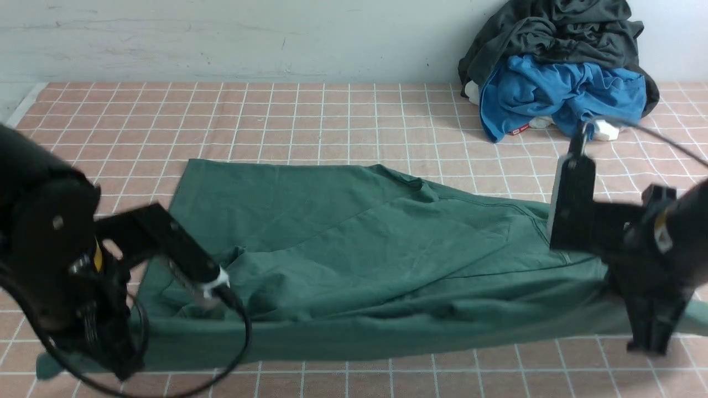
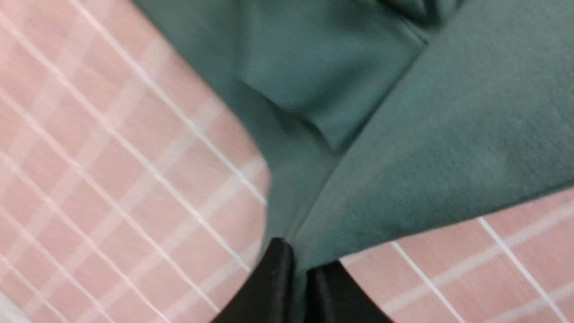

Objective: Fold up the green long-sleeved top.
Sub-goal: Use both arms to drag the lower edge of the fabric forward and fold it over the upper edge

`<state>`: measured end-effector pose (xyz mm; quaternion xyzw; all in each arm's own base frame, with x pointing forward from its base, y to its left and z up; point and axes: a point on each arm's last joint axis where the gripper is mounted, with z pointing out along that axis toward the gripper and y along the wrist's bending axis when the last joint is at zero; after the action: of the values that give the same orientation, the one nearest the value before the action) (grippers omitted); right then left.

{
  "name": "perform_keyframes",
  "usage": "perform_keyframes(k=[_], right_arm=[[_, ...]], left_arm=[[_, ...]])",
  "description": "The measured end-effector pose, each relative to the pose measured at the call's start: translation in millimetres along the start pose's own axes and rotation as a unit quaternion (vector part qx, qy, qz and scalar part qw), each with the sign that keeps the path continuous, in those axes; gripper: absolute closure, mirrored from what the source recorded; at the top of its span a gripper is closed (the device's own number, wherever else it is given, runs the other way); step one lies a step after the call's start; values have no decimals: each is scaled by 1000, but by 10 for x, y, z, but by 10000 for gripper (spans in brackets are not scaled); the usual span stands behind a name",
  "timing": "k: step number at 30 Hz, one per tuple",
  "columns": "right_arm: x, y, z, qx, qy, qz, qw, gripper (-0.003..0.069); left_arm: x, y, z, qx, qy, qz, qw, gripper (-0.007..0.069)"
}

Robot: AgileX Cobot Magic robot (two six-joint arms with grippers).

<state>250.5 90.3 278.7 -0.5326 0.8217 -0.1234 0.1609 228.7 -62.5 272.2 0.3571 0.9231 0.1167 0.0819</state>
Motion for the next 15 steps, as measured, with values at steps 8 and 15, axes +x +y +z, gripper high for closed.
perform_keyframes(k=[8,15], right_arm=[[-278,-871,27,-2,-51,27,998,654],[-488,-1505,366,9,-60,66,996,654]], left_arm=[[-669,783,-239,-24,-65,-6,998,608],[-1314,1324,-89,-52,-95,-10,994,608]])
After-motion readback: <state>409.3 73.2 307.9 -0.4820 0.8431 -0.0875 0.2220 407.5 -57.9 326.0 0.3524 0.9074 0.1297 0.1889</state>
